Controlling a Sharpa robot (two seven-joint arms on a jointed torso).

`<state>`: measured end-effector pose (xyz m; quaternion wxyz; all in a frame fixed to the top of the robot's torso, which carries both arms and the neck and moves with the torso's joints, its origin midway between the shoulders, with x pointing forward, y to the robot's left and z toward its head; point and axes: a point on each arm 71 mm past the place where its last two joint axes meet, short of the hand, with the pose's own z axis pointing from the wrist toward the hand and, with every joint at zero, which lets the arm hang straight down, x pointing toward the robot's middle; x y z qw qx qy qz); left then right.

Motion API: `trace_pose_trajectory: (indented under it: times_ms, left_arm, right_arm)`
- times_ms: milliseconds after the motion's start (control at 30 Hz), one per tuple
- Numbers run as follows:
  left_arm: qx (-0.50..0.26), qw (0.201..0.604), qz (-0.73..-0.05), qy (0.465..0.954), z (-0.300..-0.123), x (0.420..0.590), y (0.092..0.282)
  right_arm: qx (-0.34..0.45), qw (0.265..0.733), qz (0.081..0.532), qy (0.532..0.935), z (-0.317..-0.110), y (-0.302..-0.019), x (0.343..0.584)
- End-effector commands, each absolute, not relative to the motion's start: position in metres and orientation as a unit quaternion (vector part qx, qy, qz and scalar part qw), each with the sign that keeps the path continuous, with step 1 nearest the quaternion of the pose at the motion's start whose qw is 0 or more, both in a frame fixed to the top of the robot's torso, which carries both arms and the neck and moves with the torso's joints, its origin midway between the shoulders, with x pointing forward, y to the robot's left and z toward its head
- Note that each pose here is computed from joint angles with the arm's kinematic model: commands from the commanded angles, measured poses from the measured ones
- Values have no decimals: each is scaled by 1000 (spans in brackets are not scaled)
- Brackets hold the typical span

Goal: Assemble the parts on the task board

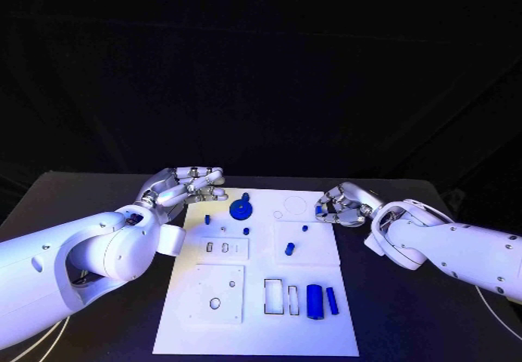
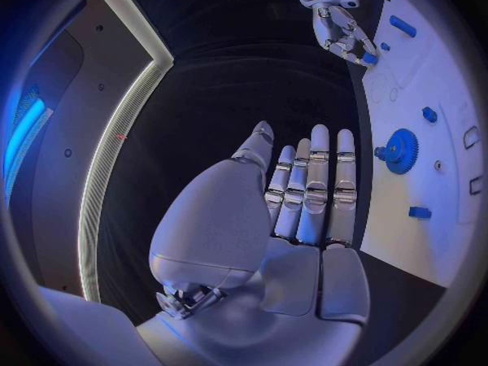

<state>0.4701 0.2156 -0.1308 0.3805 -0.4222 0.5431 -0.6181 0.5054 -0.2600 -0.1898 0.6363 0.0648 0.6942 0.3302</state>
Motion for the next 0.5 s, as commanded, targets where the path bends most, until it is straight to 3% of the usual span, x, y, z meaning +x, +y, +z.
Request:
trace_pose_trajectory:
  times_ms: [33,267,500]
  left_arm:
    - [-418,373,-625,544,-130,470,214]
    - [-420,376,-622,543,-131,472,216]
    - [-424,378,-619,542,-132,474,218]
  right_arm:
    - [74,646,338,680,-181,-253,502]
    - [55,638,364,676,-158,-213,487]
    - [12,616,383,688,-155,-159,474]
